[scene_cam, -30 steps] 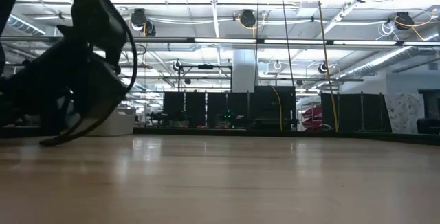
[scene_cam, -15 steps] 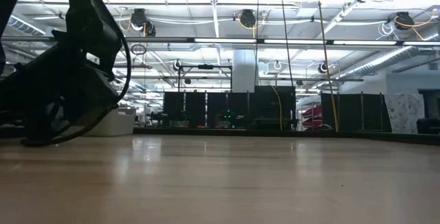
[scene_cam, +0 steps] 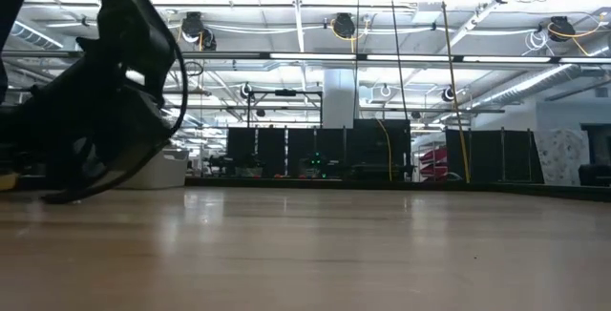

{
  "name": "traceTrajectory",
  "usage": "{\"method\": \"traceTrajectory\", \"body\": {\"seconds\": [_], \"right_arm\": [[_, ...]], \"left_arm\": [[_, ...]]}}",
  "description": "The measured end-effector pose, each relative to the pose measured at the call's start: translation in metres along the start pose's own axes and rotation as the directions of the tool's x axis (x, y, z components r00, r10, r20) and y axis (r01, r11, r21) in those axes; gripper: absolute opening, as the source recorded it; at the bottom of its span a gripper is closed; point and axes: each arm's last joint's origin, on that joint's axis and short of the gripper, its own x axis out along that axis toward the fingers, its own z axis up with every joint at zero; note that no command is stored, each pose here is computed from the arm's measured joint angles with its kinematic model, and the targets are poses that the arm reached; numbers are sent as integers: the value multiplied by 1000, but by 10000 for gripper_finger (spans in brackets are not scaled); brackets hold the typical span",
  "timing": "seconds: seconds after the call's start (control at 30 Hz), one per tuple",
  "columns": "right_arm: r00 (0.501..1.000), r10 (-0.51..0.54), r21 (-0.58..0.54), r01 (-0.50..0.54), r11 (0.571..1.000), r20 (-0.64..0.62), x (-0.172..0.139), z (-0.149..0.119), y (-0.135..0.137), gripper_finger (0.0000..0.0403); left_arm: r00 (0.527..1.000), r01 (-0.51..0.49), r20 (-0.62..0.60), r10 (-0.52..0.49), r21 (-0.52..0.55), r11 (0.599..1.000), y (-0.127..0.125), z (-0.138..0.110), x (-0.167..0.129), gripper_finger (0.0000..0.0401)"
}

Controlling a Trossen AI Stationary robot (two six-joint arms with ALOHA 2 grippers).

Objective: Sort blocks by size
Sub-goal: Put the yellow cylindrical block into the blue bin

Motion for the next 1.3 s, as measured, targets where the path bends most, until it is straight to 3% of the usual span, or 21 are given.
{"method": "traceTrajectory", "body": {"seconds": [0.3, 0.4, 0.47, 0.57, 0.67, 0.83, 1.03, 1.23, 1.3], "right_arm": [[991, -87, -162, 103, 981, 102, 14, 14, -6, 194], [981, -145, -209, 170, 963, 130, 27, 24, -11, 194], [976, -175, -222, 199, 955, 127, 36, 31, -15, 194], [970, -212, -217, 233, 948, 115, 50, 42, -20, 194], [967, -232, -196, 250, 948, 110, 64, 53, -24, 194], [964, -232, -220, 256, 941, 129, 81, 69, -25, 194], [960, -216, -302, 263, 917, 180, 94, 89, -25, 194], [950, -230, -459, 303, 835, 210, 106, 104, -31, 199], [947, -232, -501, 316, 806, 223, 110, 110, -33, 205]], "left_arm": [[979, 17, 201, -18, 8, 1000, -1, 2, -44, 290], [937, 58, 344, -60, 15, 998, -3, 4, -67, 290], [882, 96, 461, -99, 29, 995, -4, 5, -84, 290], [745, 159, 646, -168, 72, 985, -6, 8, -109, 290], [568, 223, 784, -250, 145, 964, -8, 8, -133, 290], [282, 278, 905, -319, 241, 930, -13, 11, -163, 290], [-1, 247, 931, -365, 354, 902, -21, 12, -190, 291], [-278, 188, 847, -453, 511, 839, -24, 7, -218, 292], [-340, 160, 809, -479, 552, 818, -25, 4, -224, 293]]}}
